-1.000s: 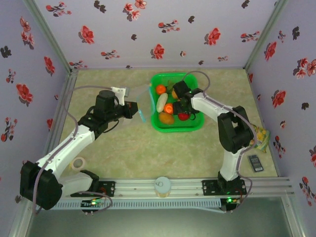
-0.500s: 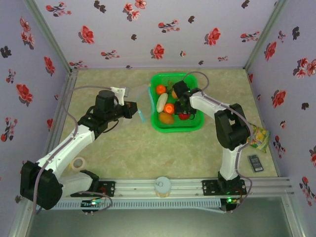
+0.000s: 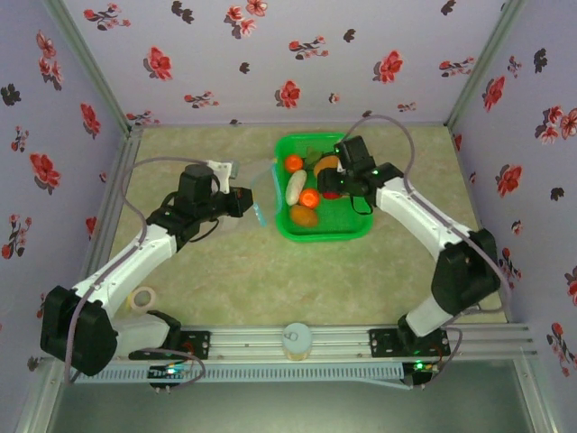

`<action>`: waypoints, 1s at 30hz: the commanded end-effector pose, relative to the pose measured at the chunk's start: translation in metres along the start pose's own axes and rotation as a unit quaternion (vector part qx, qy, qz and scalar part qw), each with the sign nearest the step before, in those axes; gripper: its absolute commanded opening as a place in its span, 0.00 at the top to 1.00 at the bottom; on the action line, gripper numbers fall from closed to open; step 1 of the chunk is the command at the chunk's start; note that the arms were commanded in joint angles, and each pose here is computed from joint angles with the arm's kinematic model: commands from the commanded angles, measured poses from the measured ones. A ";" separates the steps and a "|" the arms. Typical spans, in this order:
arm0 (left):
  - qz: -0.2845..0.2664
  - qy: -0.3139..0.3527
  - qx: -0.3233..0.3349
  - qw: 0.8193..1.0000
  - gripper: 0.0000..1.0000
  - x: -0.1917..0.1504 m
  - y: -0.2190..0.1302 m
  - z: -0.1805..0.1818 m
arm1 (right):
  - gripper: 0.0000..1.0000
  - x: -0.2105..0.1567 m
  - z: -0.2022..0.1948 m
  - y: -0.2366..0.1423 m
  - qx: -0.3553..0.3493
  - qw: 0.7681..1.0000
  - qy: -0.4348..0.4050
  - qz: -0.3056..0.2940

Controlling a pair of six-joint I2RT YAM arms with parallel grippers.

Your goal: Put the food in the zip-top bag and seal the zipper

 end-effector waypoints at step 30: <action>-0.043 -0.020 -0.114 0.992 1.00 0.033 -0.002 -0.029 | 0.37 -0.020 0.120 0.020 0.284 0.957 -0.038 0.052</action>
Point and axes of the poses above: each hand's point on the last joint's axis, 136 mm out from that joint toward the fingers, its own y axis out along the fingers, its own z axis along the line the jaws close on, x = y × z, the point moved 10 cm from there along -y, back along the fingers
